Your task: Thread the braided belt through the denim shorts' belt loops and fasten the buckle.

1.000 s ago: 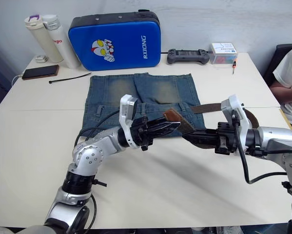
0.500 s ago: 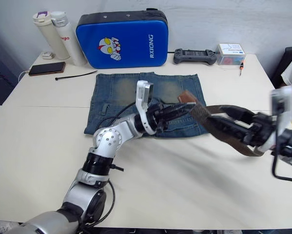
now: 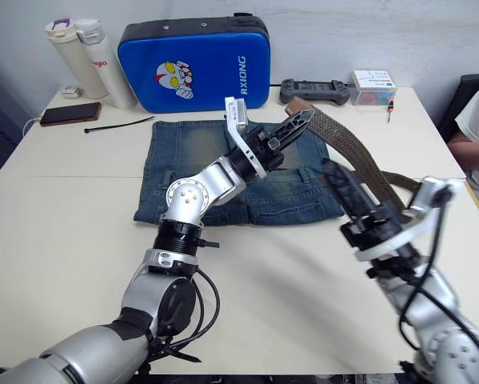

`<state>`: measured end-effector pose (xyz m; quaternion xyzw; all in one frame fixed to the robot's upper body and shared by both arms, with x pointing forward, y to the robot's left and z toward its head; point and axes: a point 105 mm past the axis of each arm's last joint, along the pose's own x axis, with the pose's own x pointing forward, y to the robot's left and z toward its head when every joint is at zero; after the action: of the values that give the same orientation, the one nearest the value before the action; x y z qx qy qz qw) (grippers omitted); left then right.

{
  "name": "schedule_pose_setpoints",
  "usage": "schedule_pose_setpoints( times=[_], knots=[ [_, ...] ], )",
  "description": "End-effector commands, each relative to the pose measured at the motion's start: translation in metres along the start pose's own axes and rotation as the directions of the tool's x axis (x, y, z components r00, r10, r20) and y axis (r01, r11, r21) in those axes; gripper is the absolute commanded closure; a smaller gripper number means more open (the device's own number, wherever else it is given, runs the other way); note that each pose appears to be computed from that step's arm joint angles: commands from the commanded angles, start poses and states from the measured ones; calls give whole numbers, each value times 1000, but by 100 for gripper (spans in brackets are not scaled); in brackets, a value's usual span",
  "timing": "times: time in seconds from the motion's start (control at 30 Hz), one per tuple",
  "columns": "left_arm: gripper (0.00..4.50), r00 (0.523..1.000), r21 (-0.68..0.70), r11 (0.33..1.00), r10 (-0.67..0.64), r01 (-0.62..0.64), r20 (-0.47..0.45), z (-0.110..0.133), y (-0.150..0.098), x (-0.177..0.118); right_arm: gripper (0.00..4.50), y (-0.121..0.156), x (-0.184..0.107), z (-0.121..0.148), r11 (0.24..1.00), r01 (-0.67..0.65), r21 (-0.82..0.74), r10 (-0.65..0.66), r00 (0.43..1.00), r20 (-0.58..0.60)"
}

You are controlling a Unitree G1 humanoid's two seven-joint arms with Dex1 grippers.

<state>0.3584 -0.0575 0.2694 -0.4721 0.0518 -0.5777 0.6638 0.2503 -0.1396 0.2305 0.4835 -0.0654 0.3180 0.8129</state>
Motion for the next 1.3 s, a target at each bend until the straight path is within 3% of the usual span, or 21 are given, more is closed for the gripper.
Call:
schedule_pose_setpoints(
  times=[0.03, 0.13, 0.27, 0.7, 1.0, 1.1, 1.3],
  knots=[
    [450, 985, -68, 984, -169, 167, -25, -18, -41, 21, 5, 4, 14, -4, 1000, -23, 19, 22, 999, 50],
    [450, 989, -45, 990, -136, 133, -64, -23, -38, 16, 5, 2, 23, 9, 996, -46, 81, 31, 984, 174],
    [450, 998, -43, 998, -46, 44, -37, -20, -22, 9, 5, 5, 28, 26, 979, -116, 168, 60, 950, 306],
    [450, 999, -41, 999, 31, -31, -16, -21, -10, 4, 5, -6, 27, 40, 975, -126, 184, 34, 899, 436],
    [450, 997, -33, 997, 67, -68, -27, -25, -4, 3, 5, -12, 37, 31, 979, -115, 169, 37, 912, 408],
    [450, 996, -43, 996, 79, -81, -32, -27, -1, 2, 82, -12, 39, 30, 978, -122, 168, 45, 914, 403],
    [450, 997, -51, 996, 69, -70, -20, -25, -1, 1, 386, -14, 37, 37, 987, -102, 122, 41, 904, 426]
  ],
)
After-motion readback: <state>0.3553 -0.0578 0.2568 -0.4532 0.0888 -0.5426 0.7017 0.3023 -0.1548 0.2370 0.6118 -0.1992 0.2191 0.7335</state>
